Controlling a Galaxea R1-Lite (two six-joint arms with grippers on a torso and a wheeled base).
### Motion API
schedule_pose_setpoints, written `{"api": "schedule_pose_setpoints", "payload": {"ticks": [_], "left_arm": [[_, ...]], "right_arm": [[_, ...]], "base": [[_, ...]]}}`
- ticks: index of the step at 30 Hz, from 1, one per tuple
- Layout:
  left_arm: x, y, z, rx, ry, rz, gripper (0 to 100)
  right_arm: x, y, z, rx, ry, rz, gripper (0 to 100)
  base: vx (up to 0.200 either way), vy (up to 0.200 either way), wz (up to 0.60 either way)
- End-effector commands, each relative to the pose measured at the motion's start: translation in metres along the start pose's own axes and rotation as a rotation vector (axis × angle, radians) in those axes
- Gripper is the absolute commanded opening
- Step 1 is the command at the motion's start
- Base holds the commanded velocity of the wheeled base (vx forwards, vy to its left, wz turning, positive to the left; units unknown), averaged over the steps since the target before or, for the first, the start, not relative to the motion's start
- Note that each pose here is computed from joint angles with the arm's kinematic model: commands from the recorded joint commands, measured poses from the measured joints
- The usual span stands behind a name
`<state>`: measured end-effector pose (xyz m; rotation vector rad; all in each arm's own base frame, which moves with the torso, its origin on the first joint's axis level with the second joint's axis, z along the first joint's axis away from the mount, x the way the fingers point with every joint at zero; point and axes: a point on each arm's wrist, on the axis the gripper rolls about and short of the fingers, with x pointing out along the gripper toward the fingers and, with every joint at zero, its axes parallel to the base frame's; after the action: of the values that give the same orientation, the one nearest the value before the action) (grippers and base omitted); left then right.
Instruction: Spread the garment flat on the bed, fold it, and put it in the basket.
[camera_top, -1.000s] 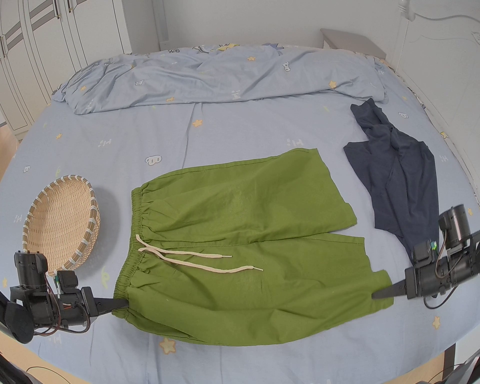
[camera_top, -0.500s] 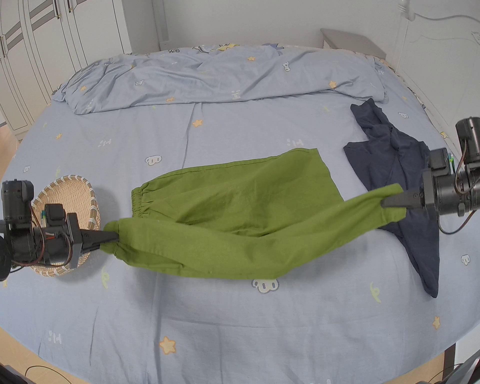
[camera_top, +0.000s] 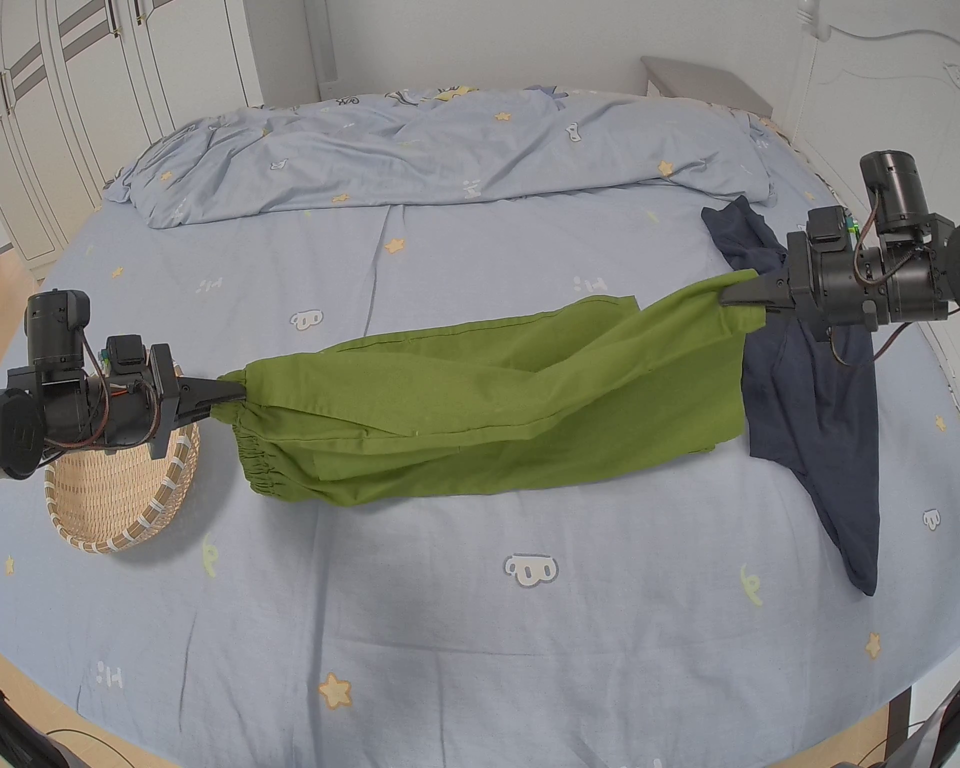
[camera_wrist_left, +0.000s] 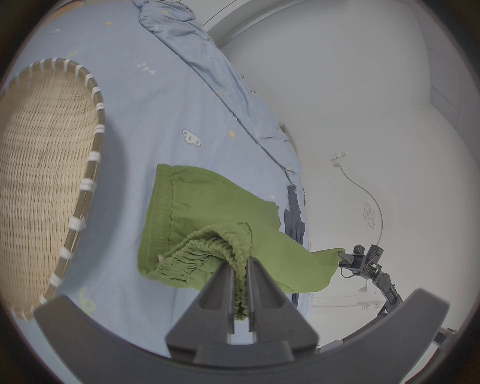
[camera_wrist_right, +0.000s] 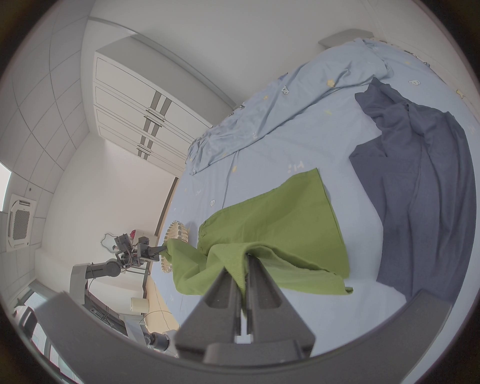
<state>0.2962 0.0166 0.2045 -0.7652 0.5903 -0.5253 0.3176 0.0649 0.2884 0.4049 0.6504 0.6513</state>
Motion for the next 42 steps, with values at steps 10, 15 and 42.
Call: {"api": "schedule_pose_setpoints", "payload": {"ticks": [10,15,42], "left_arm": [[0.038,0.019,0.039,0.016,-0.016,-0.01,0],[0.043,0.027,0.041,0.005,-0.015,0.004,0],[0.057,0.043,0.046,-0.006,-0.009,0.019,0]], "right_arm": [[0.054,-0.037,0.022,0.044,0.014,-0.075,0],[0.065,-0.046,0.026,0.04,0.01,-0.073,0],[0.104,-0.068,0.025,0.049,0.026,-0.1,0]], "base": [[0.0,0.0,0.0],[0.0,0.0,0.0],[0.0,0.0,0.0]]}}
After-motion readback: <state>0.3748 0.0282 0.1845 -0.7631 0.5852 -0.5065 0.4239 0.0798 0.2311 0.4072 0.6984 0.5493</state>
